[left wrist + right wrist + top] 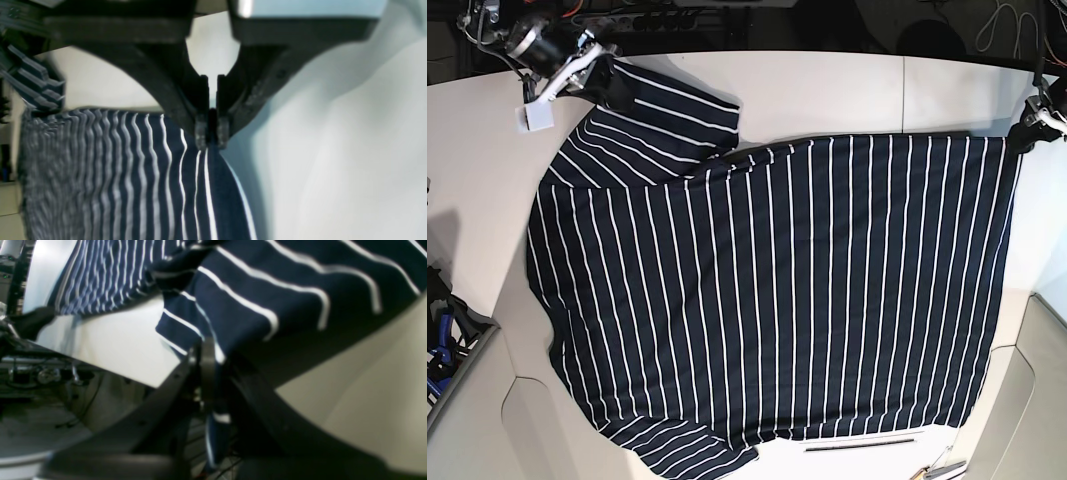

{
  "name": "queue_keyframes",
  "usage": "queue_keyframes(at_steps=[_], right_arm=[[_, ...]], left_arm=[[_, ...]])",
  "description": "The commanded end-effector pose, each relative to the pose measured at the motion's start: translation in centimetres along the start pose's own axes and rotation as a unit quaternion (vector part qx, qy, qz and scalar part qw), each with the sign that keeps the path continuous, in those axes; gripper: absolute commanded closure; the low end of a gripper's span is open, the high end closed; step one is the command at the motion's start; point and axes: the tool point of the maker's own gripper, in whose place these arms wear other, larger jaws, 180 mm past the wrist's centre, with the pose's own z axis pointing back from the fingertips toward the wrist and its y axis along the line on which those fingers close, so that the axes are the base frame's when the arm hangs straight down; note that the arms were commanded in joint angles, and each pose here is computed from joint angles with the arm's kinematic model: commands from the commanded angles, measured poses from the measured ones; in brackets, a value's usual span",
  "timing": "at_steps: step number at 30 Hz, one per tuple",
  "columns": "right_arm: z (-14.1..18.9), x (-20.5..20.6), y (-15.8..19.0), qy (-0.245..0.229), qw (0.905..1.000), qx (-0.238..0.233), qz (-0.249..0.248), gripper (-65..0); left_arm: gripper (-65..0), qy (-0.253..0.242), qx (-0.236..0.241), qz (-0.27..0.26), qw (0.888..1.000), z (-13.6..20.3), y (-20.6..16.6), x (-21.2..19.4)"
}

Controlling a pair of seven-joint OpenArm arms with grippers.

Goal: Fold the T-shirt properly
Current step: 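Lift the gripped shoulder edge with both grippers and pull it toward the robot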

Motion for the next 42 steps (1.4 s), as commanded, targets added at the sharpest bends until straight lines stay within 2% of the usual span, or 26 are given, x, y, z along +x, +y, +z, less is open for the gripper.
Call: queue_keyframes(at_steps=[1, 7, 16, 21, 32, 39, 42], right_arm=[[0.6, 0.8, 0.9, -0.016, 0.9998, 0.011, 0.009, 0.0], [2.1, 0.3, 2.7, -0.01, 0.9994, 0.015, 0.029, 0.0], [4.1, -1.6, 4.6, 0.024, 0.9988, 0.015, 0.039, 0.0], [5.4, -1.8, 5.4, 0.022, 0.999, 0.025, 0.029, 0.0], [8.4, 3.6, 3.7, -0.055, 0.9957, -0.023, 0.071, 0.0], [7.7, 7.3, 3.0, -0.1, 0.9875, -0.039, 0.116, 0.0], [7.4, 9.0, 2.9, -0.12, 0.9825, -0.044, 0.136, 0.0]], left_arm=[[0.0, -0.015, -0.001, -0.015, 1.0, 0.9, -0.2, 1.4], [0.0, 0.002, 0.002, -0.034, 0.999, 2.1, -0.8, 0.1], [0.0, -0.019, 0.031, -0.046, 0.998, 4.9, -0.2, 1.2], [0.0, -0.01, 0.0, -0.044, 0.999, 5.4, -1.7, 0.9], [0.0, -0.052, -0.01, -0.091, 0.994, 5.7, -3.9, 3.9], [0.0, -0.106, 0.034, -0.129, 0.985, 4.9, -3.1, 7.4], [0.0, -0.113, 0.039, -0.147, 0.982, 3.8, -3.5, 8.2]])
